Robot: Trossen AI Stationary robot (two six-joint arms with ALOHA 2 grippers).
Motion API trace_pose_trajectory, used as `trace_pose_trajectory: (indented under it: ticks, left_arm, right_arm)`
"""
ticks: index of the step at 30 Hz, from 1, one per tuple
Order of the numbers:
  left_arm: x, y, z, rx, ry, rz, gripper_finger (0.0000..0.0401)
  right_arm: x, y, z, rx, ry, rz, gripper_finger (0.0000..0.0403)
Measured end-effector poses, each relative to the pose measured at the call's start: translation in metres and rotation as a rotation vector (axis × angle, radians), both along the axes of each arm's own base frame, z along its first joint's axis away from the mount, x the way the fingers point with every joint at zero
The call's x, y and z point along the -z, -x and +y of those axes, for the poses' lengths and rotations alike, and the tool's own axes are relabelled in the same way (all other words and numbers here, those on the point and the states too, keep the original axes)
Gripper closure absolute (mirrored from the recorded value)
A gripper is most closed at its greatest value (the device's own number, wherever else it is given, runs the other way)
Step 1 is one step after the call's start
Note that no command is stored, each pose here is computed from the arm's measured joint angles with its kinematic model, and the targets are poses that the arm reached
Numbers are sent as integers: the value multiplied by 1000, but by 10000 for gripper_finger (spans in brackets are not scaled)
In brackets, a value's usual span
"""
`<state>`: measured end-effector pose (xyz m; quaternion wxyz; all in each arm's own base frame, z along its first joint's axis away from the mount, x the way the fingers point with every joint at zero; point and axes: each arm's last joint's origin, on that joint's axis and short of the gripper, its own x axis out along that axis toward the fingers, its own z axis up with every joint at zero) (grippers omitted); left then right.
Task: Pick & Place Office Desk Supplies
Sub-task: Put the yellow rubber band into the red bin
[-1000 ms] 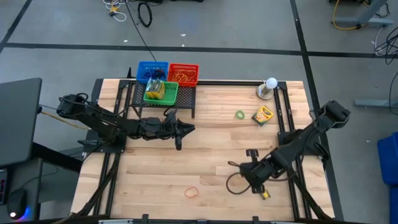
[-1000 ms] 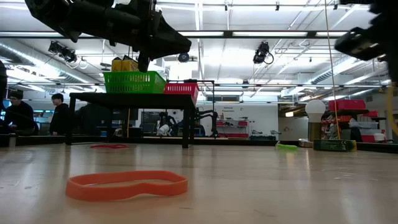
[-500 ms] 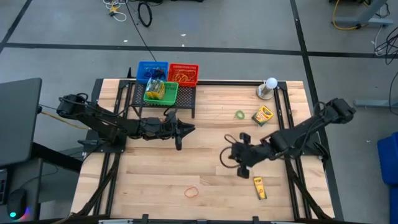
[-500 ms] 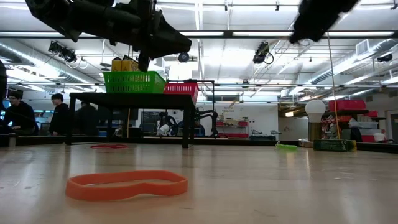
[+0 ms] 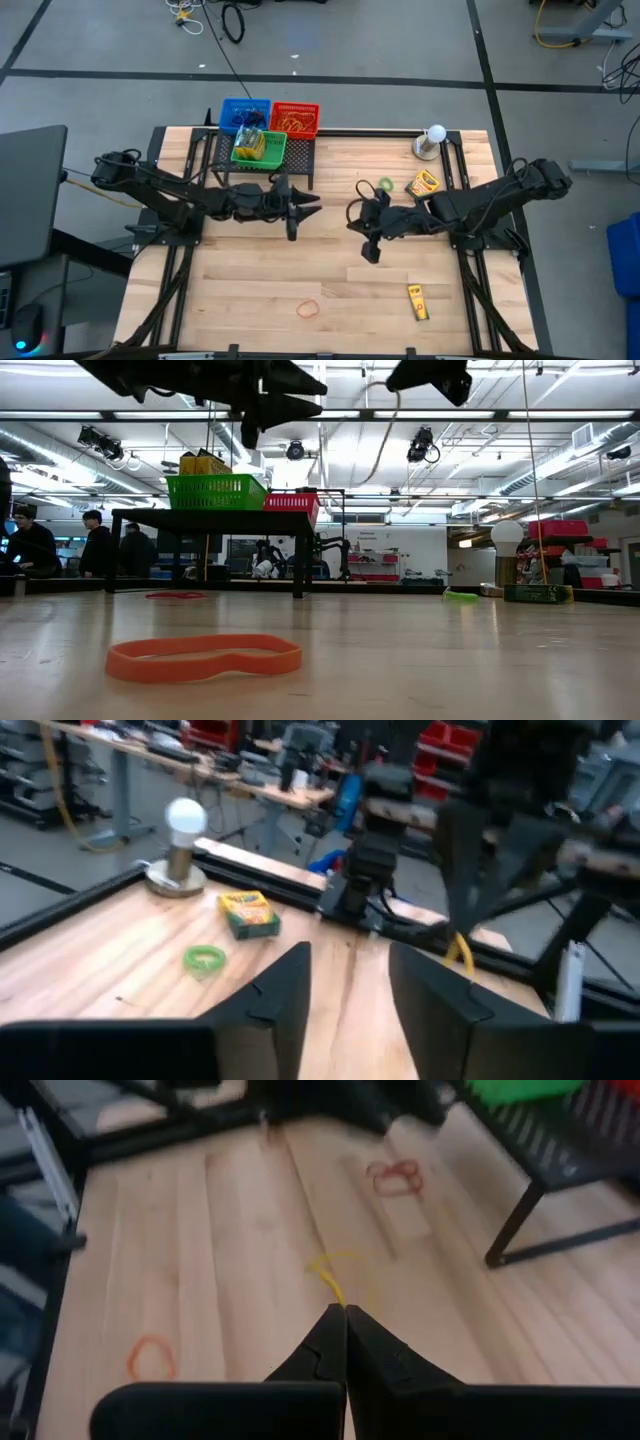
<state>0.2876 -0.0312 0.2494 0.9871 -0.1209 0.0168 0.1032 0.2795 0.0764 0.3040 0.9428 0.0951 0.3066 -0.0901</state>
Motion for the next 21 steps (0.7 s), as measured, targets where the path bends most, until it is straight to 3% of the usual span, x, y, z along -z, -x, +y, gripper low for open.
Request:
trace_pose_trajectory:
  ticks: [8, 14, 21]
  left_arm:
    - [8, -20, -5, 112, -17, 50, 212]
    - [6, -37, -9, 163, -47, 48, 219]
    - [6, -39, -3, 149, -93, 65, 235]
  right_arm:
    - [-10, -9, -7, 49, 4, -129, 403]
    - [-12, -11, -10, 60, 2, -154, 403]
    - [-12, -11, -10, 63, 6, -149, 403]
